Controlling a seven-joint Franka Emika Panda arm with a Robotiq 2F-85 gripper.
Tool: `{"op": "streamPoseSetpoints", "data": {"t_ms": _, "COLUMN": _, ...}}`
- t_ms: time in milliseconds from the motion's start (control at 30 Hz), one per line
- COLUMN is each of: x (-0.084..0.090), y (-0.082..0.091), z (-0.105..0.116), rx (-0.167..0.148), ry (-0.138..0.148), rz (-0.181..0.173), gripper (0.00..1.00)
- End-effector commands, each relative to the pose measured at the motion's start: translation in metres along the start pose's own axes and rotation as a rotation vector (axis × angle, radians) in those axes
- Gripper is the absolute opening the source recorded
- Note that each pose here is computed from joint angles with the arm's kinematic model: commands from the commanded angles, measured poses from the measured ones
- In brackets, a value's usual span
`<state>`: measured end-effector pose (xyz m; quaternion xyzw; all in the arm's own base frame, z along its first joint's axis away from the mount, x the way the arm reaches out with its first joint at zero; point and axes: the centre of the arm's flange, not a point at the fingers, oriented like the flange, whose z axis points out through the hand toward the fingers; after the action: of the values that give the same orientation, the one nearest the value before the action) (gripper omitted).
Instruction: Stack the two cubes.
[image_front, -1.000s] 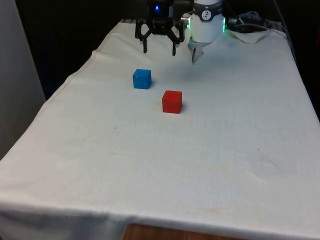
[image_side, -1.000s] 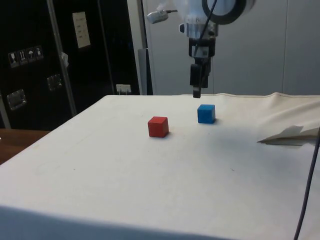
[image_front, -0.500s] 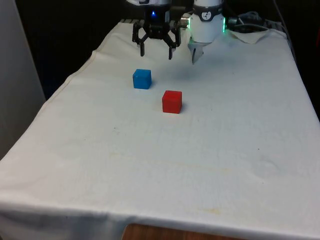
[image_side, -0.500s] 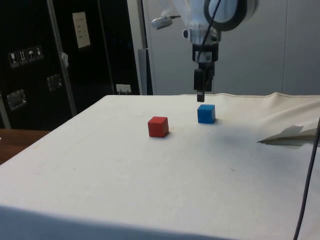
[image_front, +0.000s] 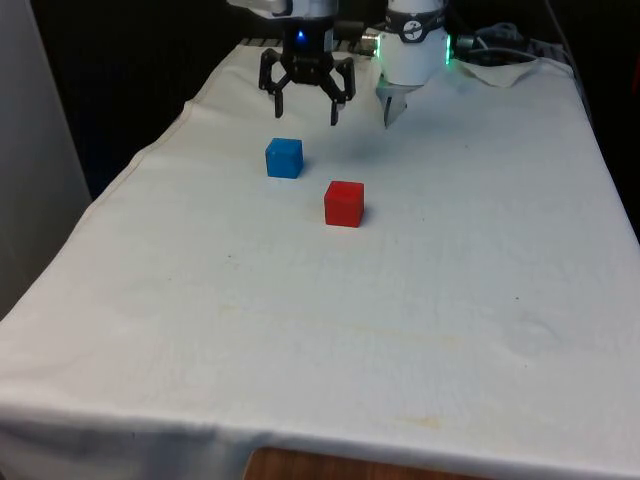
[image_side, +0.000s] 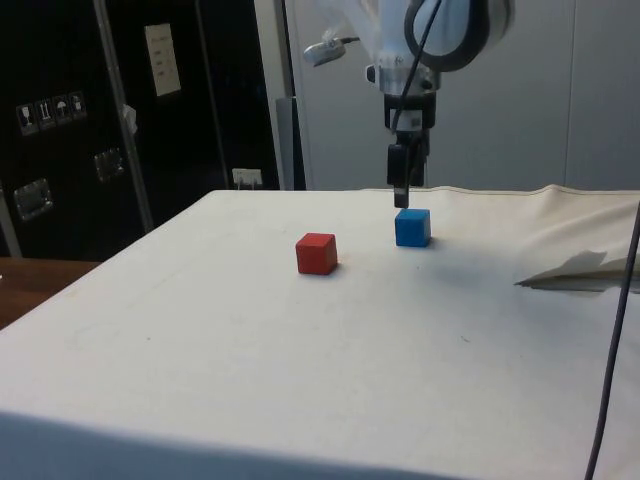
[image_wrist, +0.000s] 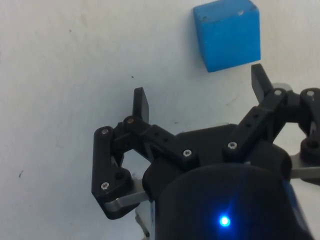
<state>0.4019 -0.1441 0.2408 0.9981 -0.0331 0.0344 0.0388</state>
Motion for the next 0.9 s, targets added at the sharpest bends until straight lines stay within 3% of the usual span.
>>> {"op": "streamPoseSetpoints", "data": {"t_ms": 0, "x": 0.001, "y": 0.003, "z": 0.001, "rx": -0.008, "ry": 0.001, "rz": 0.001, "gripper": 1.0}}
{"op": "streamPoseSetpoints", "data": {"t_ms": 867, "x": 0.006, "y": 0.02, "z": 0.02, "rx": -0.034, "ry": -0.029, "rz": 0.031, "gripper": 1.0}}
